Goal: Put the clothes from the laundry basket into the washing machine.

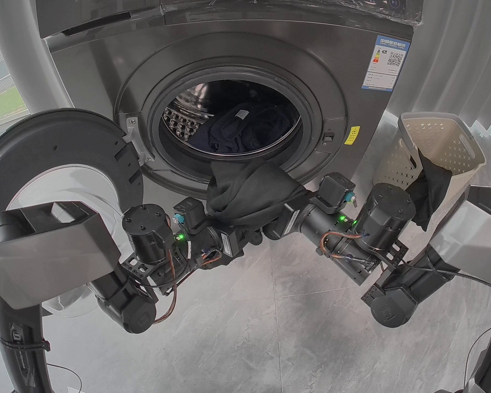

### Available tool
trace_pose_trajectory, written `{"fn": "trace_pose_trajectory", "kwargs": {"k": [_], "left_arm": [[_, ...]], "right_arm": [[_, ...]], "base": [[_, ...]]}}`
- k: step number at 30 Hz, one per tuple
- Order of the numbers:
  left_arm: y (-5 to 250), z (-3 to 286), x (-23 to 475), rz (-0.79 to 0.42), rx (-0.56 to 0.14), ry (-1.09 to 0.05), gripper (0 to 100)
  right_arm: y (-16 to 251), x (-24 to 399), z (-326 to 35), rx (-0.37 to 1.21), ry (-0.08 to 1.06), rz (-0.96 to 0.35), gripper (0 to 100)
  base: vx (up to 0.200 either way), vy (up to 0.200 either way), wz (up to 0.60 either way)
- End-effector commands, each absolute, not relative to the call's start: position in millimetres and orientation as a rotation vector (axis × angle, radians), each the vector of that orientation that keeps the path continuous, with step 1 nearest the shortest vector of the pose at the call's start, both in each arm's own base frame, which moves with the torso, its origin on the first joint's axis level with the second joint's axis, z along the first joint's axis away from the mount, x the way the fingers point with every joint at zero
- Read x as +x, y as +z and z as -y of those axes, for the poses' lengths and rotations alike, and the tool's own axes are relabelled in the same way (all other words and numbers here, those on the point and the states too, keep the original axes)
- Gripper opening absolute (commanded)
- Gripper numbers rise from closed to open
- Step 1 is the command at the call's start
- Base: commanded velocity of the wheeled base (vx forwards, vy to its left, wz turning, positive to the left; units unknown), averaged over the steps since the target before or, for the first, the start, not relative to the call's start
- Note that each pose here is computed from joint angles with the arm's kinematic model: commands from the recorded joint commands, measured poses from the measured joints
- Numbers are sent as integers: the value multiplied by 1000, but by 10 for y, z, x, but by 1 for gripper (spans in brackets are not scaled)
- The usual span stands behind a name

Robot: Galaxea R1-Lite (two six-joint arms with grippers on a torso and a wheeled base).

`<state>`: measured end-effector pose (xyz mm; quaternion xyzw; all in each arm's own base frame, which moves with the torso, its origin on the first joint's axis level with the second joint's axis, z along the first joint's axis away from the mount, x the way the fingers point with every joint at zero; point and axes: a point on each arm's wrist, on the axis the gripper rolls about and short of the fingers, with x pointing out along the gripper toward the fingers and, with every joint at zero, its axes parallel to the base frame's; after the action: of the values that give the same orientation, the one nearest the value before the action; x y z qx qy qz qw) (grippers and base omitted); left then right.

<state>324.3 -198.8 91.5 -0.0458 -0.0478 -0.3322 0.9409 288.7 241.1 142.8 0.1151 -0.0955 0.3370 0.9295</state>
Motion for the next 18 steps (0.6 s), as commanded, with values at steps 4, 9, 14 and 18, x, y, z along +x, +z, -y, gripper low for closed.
{"fn": "trace_pose_trajectory", "kwargs": {"k": [4, 9, 14, 18], "left_arm": [[1194, 1921, 3070, 146, -116, -689, 0], [1362, 1894, 3001, 189, -131, -681, 0], [1401, 1872, 2967, 195, -134, -680, 0], [1376, 1867, 2958, 184, -131, -680, 0]], "right_arm": [[1263, 3030, -2262, 220, 631, 150, 0], [1177, 3015, -2301, 214, 639, 124, 0], [1193, 3009, -2327, 223, 647, 133, 0], [1231, 2973, -2365, 231, 665, 148, 0]], "base": [[0, 0, 0], [0, 0, 0], [0, 0, 0], [0, 0, 0]]}}
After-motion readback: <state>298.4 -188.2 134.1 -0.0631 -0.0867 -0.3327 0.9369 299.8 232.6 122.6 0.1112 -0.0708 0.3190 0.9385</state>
